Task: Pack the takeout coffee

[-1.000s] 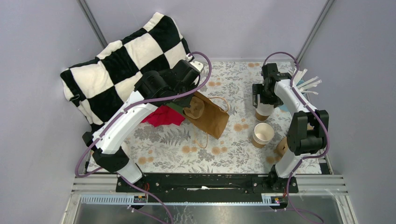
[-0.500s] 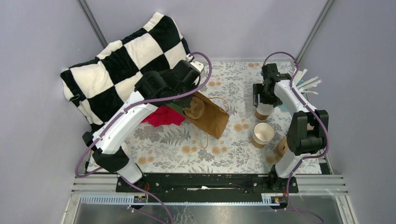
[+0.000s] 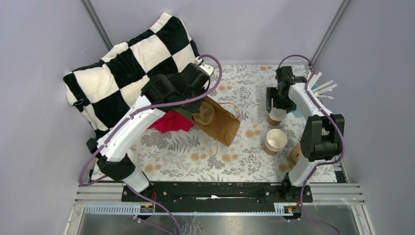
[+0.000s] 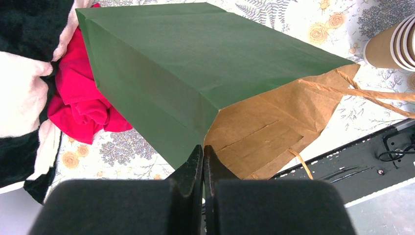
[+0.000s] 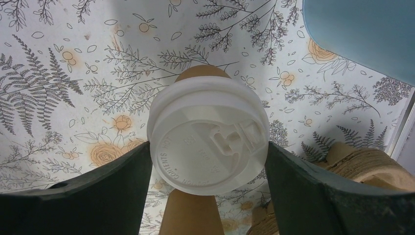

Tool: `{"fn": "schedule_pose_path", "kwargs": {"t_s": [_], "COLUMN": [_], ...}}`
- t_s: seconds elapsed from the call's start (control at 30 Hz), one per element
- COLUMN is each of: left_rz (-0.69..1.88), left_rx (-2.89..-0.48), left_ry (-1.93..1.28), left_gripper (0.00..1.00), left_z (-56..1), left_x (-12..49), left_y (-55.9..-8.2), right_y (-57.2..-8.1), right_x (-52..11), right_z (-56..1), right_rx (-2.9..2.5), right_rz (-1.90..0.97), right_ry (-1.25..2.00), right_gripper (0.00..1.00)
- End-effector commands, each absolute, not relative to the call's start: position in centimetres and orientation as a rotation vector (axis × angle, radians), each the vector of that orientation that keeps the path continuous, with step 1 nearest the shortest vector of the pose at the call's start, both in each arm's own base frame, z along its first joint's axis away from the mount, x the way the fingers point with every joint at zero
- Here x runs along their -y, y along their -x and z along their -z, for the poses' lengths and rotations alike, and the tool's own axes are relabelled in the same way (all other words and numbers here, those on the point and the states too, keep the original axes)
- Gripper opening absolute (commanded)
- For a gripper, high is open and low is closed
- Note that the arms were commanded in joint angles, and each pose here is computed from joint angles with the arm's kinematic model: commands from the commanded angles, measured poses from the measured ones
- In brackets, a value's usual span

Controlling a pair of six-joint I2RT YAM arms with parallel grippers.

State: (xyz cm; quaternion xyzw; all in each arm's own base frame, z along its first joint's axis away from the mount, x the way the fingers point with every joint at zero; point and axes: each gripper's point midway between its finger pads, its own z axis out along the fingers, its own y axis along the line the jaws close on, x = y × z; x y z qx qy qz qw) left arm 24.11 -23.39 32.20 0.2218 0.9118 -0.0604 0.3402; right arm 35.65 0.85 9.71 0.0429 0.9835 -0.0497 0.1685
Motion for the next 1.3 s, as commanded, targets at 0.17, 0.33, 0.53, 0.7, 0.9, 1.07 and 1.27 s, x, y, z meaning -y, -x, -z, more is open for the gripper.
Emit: {"fn": "schedule_pose_path", "kwargs": {"t_s": [0.17,0.33,0.53,0.7,0.9,1.07,1.27], "left_rz": [0.173,0.180,0.176,0.178,0.179,0.174,0.170], "left_rx": [-2.327,-2.325,-2.322,-2.324,-2.322,-2.322,-2.323], "left_ry": [-0.569,-0.573,-0.572,-0.576,-0.579,-0.580,-0.579], "left_gripper": [0.00,0.00,0.00,0.00,0.00,0.00,0.00], "left_z": [-33.3,-33.3,-33.4,-33.3,-33.3,-33.2,-33.2], "left_x": [23.7,23.8,23.7,23.7,23.8,23.7,23.6], "left_y": [-24.4,-24.4,-24.3,-24.3,-24.3,-24.3,-24.3], "right_y": [-32.6,-34.5,-35.3,-36.0,-35.9,-35.8,-36.0], "right_x": [-1.4,-1.4,-1.6,-1.5,-1.1,-1.0,-0.9], "right_z": [-7.2,-10.8,-12.5,-13.4,-12.0,-11.1,-10.7], "right_rx": [-2.969,-2.871,-2.825,-2.790,-2.825,-2.844,-2.844], "right_rz": [0.095,0.089,0.070,0.070,0.109,0.124,0.127], "right_ry": [-0.140,-0.141,-0.139,-0.133,-0.129,-0.126,-0.133], "right_gripper": [0.83,0.95,1.00,1.00,0.99,0.93,0.87]}}
